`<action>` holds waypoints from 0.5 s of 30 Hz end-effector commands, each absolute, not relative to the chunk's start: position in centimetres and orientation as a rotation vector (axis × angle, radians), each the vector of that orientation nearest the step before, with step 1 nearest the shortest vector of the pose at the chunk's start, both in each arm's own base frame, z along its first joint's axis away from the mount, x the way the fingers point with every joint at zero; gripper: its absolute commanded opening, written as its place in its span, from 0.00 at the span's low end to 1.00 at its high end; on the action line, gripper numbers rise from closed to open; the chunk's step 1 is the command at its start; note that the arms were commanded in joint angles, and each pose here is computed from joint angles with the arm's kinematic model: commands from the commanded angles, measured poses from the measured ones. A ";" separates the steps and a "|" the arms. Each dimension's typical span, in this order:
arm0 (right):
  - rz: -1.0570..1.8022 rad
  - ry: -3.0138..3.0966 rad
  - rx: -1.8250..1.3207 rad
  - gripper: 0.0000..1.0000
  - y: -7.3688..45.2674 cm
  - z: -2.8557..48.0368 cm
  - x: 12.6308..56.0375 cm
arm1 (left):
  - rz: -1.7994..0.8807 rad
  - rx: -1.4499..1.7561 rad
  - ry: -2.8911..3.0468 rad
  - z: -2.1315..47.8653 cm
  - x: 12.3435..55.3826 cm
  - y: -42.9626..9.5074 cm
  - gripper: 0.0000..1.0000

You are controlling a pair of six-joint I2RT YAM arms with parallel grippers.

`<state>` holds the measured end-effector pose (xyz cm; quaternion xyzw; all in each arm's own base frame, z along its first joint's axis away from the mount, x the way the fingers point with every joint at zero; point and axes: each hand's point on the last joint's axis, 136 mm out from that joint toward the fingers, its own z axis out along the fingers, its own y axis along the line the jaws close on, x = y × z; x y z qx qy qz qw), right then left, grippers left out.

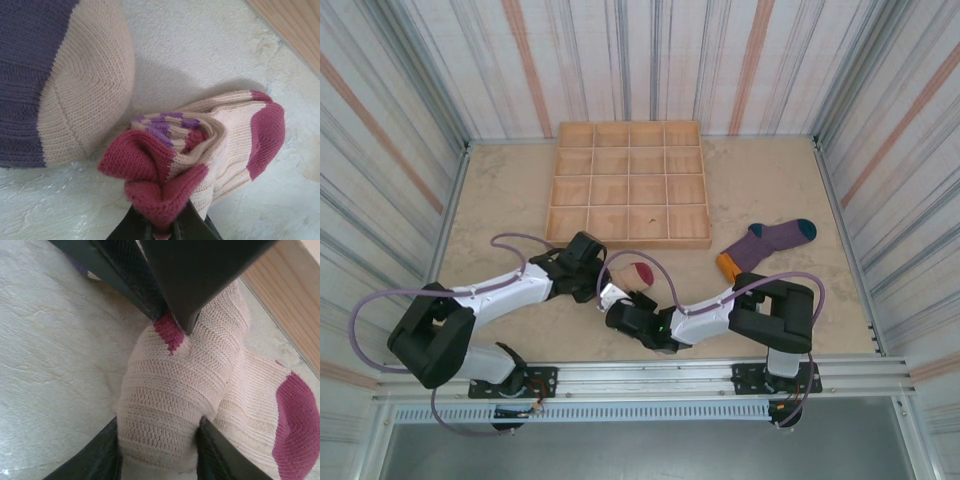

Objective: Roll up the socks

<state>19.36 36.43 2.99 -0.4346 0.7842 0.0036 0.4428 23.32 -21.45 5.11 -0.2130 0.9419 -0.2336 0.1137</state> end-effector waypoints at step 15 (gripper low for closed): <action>0.308 2.285 -0.887 0.00 33.7 -1.0 18.6 | -0.932 -0.461 2.660 9.0 23.8 -22.1 0.75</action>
